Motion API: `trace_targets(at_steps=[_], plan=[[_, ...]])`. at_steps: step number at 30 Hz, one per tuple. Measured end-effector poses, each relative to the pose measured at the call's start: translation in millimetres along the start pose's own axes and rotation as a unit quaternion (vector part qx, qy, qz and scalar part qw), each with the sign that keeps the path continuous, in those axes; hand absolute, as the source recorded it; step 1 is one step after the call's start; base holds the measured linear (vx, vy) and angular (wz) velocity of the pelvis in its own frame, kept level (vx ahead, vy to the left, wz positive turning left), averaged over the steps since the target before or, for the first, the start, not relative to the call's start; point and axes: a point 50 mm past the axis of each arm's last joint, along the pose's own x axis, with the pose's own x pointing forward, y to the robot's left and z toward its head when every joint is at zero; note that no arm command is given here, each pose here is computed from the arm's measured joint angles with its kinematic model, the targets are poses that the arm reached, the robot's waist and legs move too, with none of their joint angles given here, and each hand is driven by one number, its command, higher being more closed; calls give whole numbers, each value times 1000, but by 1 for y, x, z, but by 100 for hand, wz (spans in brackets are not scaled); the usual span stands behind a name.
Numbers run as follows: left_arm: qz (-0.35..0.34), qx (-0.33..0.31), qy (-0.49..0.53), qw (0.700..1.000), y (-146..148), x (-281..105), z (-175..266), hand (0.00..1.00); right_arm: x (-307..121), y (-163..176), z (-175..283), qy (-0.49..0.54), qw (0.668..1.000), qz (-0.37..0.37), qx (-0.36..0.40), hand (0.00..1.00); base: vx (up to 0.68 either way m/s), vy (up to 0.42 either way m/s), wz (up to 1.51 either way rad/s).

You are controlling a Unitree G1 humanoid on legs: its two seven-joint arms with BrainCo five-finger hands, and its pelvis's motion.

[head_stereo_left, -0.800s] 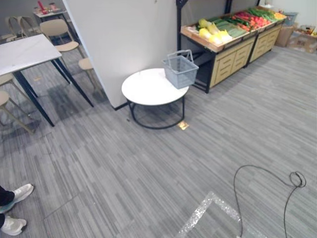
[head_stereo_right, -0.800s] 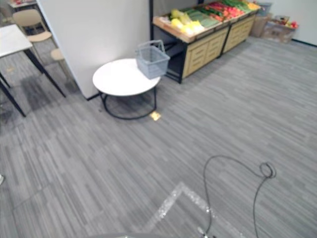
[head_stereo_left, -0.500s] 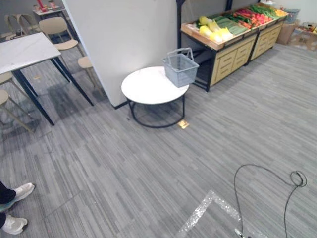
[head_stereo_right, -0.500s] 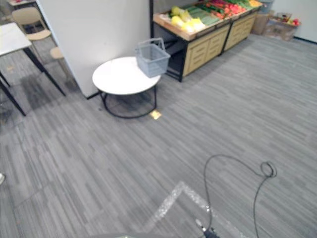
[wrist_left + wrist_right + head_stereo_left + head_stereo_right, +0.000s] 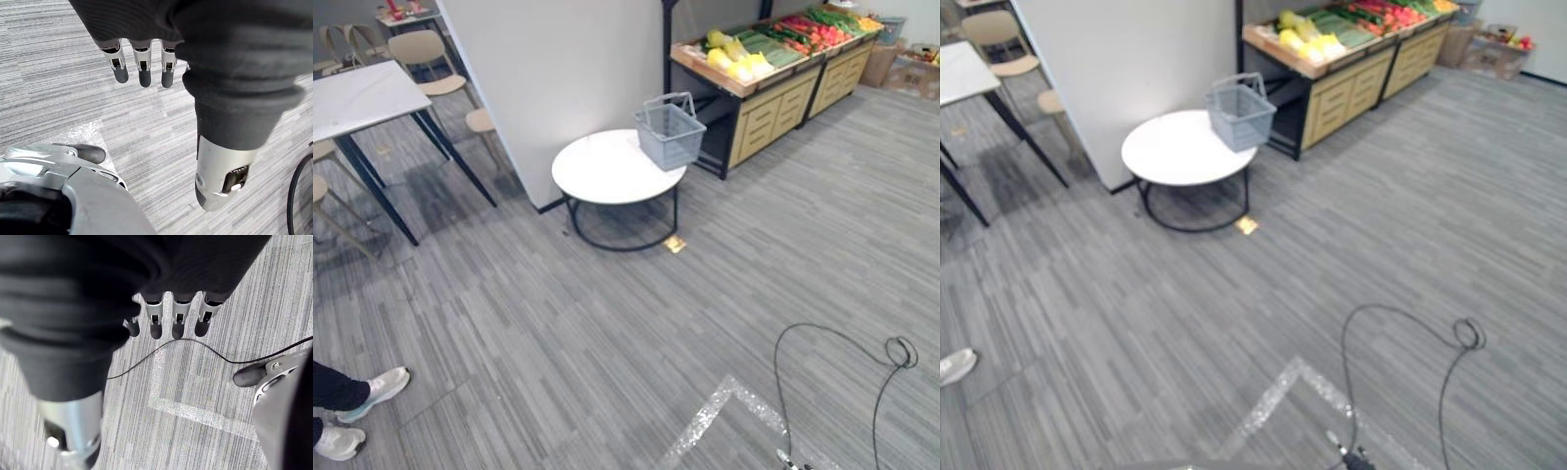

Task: Pick vegetable in the basket

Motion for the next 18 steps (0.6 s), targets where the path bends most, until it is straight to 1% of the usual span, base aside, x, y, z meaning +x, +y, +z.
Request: trace_targets(at_steps=[4, 14, 16, 18], plan=[[0, -1, -4, 1000, 0, 0, 1, 0, 0, 0, -1, 0, 1000, -4, 19, 0, 0, 0, 0], [0, -2, -9, 1000, 0, 0, 3, 0, 0, 1, 0, -3, 1000, -1, 21, 0, -1, 0, -1], [0, -5, -13, 1000, -2, 1, 6, 0, 1, 5, 6, -16, 1000, 4, 21, 0, -23, -18, -21], [2, -9, -33, 999, -5, 4, 20, 0, 3, 18, 14, -26, 999, 19, 25, 0, -29, -48, -17]])
